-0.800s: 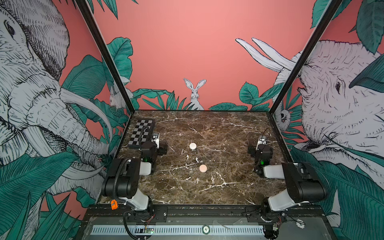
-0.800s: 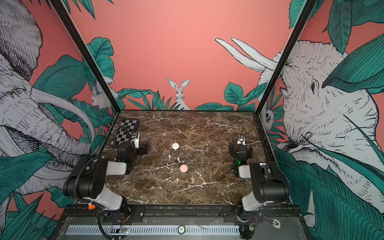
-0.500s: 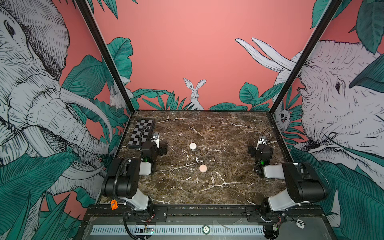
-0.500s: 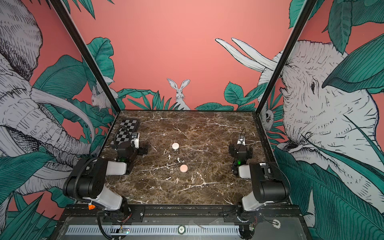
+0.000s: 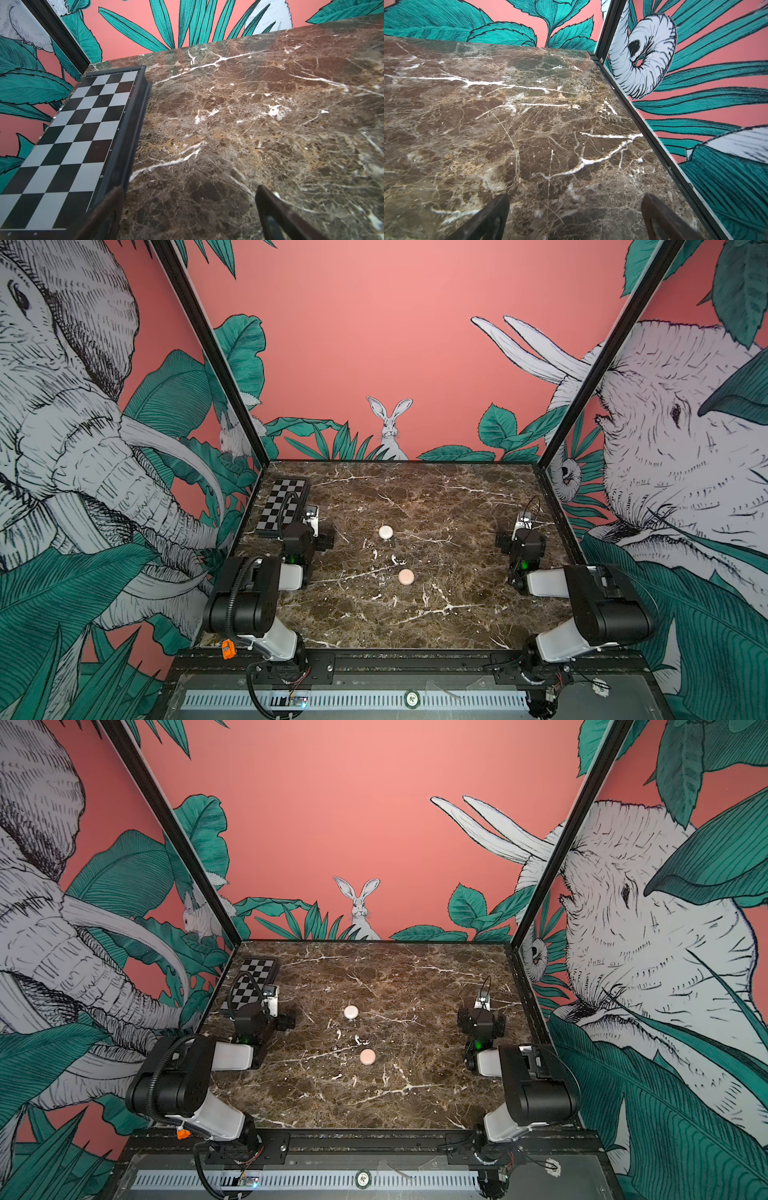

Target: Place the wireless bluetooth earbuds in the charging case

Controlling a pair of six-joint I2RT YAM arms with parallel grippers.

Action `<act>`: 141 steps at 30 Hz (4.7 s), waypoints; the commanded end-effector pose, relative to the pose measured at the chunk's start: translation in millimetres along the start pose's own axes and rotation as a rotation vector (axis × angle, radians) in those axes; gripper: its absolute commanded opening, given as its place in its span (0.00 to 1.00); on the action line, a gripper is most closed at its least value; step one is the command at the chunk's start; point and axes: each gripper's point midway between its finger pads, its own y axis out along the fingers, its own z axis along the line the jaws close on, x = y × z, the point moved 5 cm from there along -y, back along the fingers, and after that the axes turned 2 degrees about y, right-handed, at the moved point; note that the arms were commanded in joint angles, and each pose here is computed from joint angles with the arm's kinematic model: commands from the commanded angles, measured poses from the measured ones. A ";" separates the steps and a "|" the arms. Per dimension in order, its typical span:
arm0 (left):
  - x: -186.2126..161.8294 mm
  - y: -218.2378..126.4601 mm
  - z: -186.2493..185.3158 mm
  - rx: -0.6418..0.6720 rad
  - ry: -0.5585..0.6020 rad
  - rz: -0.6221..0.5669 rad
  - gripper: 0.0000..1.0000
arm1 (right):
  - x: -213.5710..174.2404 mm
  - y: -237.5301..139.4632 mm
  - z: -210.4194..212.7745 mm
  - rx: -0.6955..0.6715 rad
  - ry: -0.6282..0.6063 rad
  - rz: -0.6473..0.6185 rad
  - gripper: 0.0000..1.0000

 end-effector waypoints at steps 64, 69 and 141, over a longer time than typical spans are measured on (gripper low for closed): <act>83.9 -109.0 -86.8 -0.152 -0.562 0.513 0.99 | 104.9 -151.3 67.1 0.429 0.174 0.582 0.98; 72.6 -117.6 -123.9 -0.175 -0.487 0.592 0.99 | 78.6 -143.3 78.0 0.400 0.178 0.647 0.98; -9.2 -81.4 -305.3 -0.180 -0.283 1.328 0.63 | 79.1 -156.0 73.4 0.400 0.149 0.636 0.98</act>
